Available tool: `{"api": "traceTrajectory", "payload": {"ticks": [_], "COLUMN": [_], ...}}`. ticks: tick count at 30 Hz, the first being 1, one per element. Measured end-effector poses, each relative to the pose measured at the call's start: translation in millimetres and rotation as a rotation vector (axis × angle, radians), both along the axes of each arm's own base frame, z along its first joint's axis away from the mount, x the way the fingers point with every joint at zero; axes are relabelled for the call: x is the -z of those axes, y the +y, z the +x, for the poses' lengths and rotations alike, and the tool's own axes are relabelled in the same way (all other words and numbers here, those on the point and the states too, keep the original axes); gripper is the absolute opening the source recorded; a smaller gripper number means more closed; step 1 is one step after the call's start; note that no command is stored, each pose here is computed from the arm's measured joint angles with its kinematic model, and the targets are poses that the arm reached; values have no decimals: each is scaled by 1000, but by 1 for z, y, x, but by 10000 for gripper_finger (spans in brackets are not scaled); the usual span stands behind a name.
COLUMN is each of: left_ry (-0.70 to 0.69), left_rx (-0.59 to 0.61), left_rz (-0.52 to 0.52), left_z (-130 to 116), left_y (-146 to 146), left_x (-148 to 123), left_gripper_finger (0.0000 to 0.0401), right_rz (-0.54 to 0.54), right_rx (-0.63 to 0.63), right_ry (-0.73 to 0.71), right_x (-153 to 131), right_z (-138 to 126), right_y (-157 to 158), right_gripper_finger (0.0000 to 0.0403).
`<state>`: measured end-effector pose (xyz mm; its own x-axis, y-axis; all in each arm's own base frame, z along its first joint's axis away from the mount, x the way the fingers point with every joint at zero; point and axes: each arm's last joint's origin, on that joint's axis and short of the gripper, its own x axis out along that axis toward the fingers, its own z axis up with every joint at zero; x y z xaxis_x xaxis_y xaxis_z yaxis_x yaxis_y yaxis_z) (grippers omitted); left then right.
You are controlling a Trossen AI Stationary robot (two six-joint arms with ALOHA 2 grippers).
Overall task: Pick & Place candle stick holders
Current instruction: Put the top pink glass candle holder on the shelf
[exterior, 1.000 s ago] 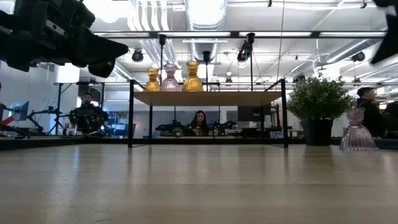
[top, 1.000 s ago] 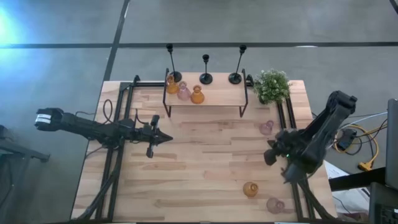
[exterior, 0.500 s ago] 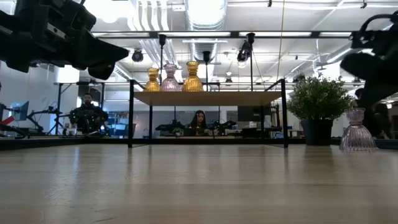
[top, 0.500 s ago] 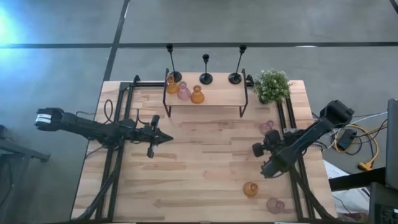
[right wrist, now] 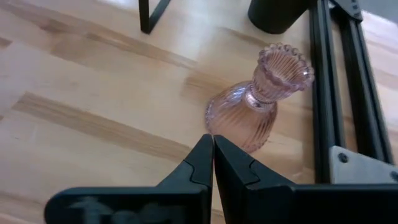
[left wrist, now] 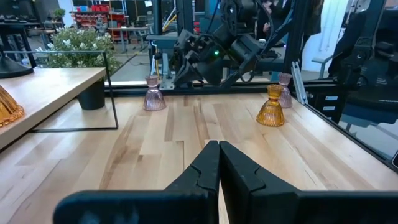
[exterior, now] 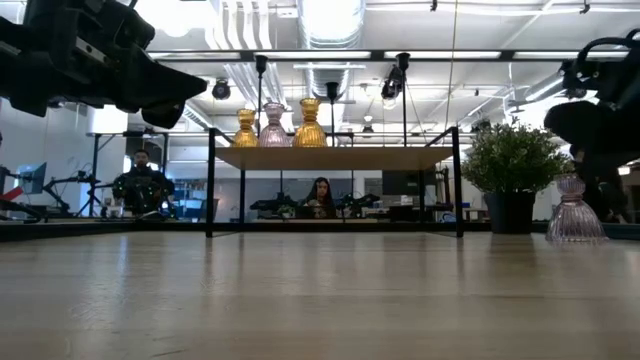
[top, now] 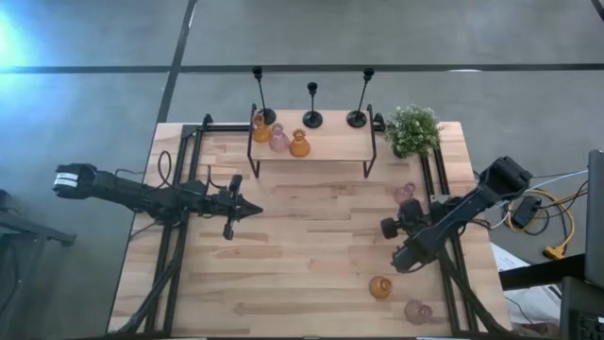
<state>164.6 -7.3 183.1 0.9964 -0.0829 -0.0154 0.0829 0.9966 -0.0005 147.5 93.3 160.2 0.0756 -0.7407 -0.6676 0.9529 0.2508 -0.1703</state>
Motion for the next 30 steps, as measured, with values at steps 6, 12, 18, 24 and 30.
{"api": "traceTrajectory", "payload": {"ticks": [6, 12, 18, 24, 30], "left_ry": [0, 0, -1, 0, 0], "left_rx": [0, 0, 0, 0, 0], "left_rz": [0, 0, 0, 0, 0], "left_z": [0, 0, 0, 0, 0], "left_y": [0, 0, 0, 0, 0], "left_x": [0, 0, 0, 0, 0], "left_gripper_finger": [12, 12, 12, 12, 12], "right_rz": [5, -6, -28, -35, -29], "right_rx": [46, 50, 16, -1, -16], "right_ry": [-14, -28, -23, -3, 24], "right_x": [1, 1, 1, 3, 5], "right_z": [4, 6, 6, 4, 5], "right_y": [-6, -9, -10, -11, -11], "right_gripper_finger": [8, 9, 36, 107, 185]}}
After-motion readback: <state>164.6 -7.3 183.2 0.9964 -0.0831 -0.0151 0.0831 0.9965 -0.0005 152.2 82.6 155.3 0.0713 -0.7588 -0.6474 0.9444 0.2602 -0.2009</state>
